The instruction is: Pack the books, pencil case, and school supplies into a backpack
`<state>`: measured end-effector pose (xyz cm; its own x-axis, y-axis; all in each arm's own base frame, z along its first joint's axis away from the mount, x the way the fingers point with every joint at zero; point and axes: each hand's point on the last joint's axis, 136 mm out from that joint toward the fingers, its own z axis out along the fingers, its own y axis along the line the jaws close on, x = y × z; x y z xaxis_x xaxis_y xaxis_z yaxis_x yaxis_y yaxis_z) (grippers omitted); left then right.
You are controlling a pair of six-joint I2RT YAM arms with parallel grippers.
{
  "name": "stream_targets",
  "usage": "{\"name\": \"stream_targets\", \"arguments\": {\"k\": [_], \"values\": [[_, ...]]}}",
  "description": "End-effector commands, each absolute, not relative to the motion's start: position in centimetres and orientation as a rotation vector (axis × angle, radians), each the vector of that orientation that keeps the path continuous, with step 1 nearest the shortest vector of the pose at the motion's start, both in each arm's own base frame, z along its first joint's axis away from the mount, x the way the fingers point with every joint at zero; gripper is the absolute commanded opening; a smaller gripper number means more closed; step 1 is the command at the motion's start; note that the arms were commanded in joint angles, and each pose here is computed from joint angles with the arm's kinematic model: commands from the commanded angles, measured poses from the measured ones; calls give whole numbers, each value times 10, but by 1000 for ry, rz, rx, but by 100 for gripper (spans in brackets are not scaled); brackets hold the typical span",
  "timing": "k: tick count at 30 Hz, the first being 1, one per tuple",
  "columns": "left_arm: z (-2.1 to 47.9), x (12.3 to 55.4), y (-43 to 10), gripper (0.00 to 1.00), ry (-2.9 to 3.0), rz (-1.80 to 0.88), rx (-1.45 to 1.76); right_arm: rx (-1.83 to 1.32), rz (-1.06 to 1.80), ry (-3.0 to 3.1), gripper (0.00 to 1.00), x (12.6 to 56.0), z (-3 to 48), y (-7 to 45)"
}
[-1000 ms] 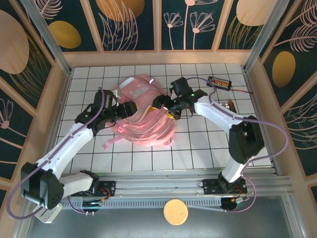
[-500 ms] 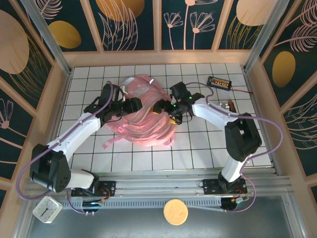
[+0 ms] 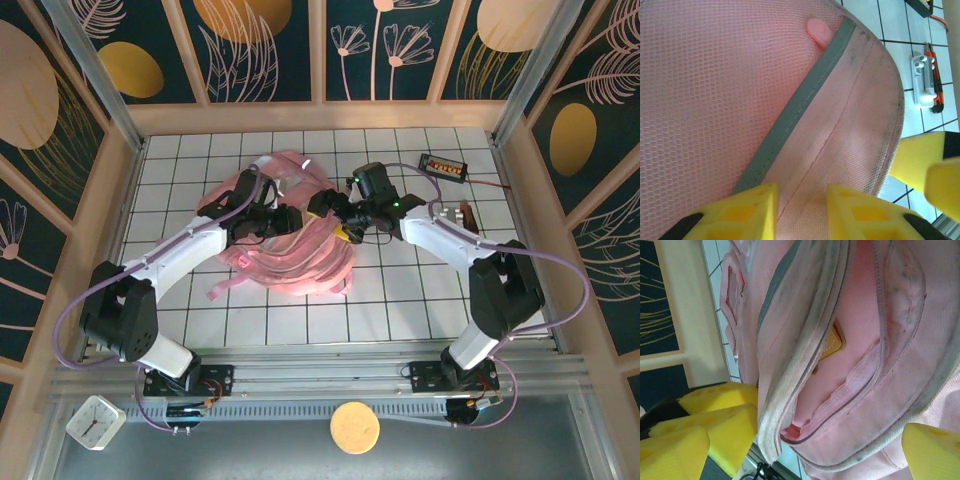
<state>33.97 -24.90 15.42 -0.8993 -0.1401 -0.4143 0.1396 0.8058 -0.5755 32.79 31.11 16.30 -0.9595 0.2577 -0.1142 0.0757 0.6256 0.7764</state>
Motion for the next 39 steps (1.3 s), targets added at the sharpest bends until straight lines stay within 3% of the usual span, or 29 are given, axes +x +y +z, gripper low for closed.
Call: {"name": "stream_targets", "arguments": {"k": [1, 8, 17, 20, 29, 34, 37, 39], "values": [[155, 339, -244, 30, 2554, -824, 3, 358, 1242, 2678, 99, 337, 143, 312], [192, 330, -213, 34, 2494, -700, -20, 411, 1102, 2787, 92, 337, 108, 305], [148, 288, -152, 37, 2559, -514, -81, 402, 1096, 2784, 51, 338, 101, 310], [136, 280, -146, 37, 2557, -547, -110, 403, 1107, 2762, 44, 344, 103, 313], [124, 283, -127, 48, 2530, -532, -101, 376, 1114, 2743, 45, 346, 122, 315], [133, 291, -146, 48, 2479, -591, 158, 379, 1131, 2758, 45, 343, 120, 317], [130, 286, -152, 59, 2480, -579, 357, 363, 1140, 2750, 45, 344, 124, 318], [138, 287, -152, 65, 2456, -550, 437, 325, 1145, 2727, 54, 345, 133, 319]]}}
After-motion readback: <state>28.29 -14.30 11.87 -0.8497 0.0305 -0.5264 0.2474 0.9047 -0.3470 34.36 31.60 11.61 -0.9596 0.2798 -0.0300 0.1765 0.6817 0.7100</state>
